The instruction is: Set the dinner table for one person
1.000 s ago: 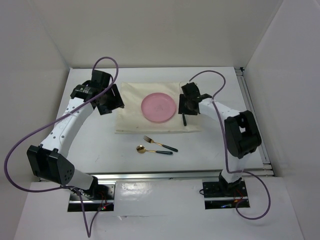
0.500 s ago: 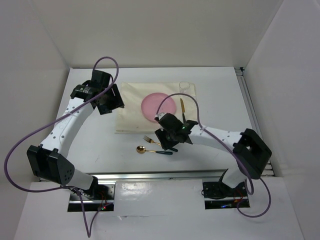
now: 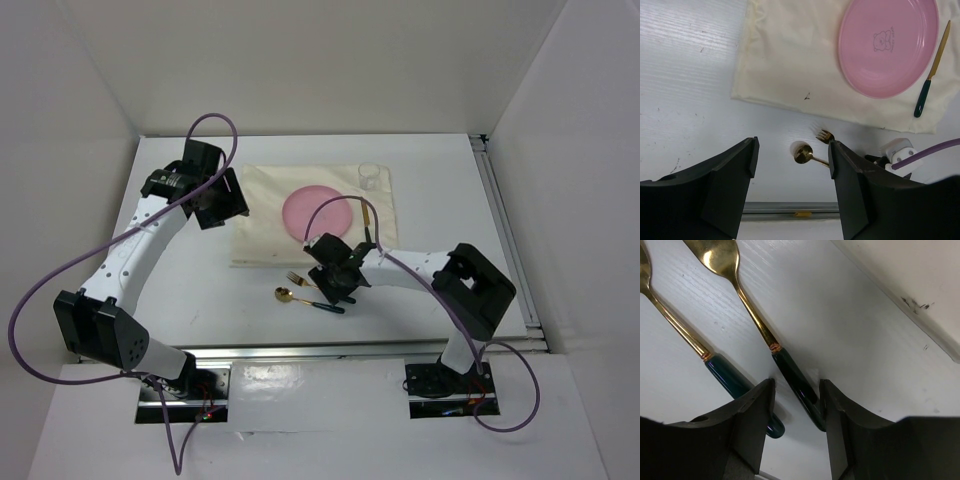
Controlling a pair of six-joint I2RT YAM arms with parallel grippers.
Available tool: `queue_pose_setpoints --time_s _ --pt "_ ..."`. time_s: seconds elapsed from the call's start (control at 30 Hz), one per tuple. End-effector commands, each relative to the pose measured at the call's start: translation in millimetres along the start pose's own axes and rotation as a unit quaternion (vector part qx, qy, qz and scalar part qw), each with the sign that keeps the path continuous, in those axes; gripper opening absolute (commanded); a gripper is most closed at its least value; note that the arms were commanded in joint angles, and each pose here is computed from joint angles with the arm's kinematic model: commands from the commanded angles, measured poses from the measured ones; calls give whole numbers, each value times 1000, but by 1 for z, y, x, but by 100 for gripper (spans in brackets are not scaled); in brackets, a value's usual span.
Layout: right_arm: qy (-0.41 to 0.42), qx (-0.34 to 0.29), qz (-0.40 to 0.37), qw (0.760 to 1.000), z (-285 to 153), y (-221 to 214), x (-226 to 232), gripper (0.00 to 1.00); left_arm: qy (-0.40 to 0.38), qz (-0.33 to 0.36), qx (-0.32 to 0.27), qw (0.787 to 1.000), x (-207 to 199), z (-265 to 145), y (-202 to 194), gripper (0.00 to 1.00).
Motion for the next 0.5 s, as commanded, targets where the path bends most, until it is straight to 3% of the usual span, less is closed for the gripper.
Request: queue_pose_setpoints --time_s 0.0,0.17,0.33,0.47 --pt "-1 -33 -14 999 1 19 4 51 -10 8 -14 1000 -2 -5 7 74" --pt "-7 -20 -20 1000 9 13 2 40 -8 9 -10 1000 -1 -3 5 74" --pt "0 -26 -38 999 -3 16 9 17 -8 9 -10 1000 -1 -3 5 74" --pt "-3 -48 -45 998 -26 27 7 11 -6 9 -6 1000 -1 0 4 74"
Point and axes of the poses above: each gripper's point midway between its finger pads, its own z axis out along the fingers, its own x axis along the line the jaws close on, y = z × x, the point moved 3 cm from there along -z, back along the fingers, and after that the axes turned 11 degrees about z, right-handed, at the moved point
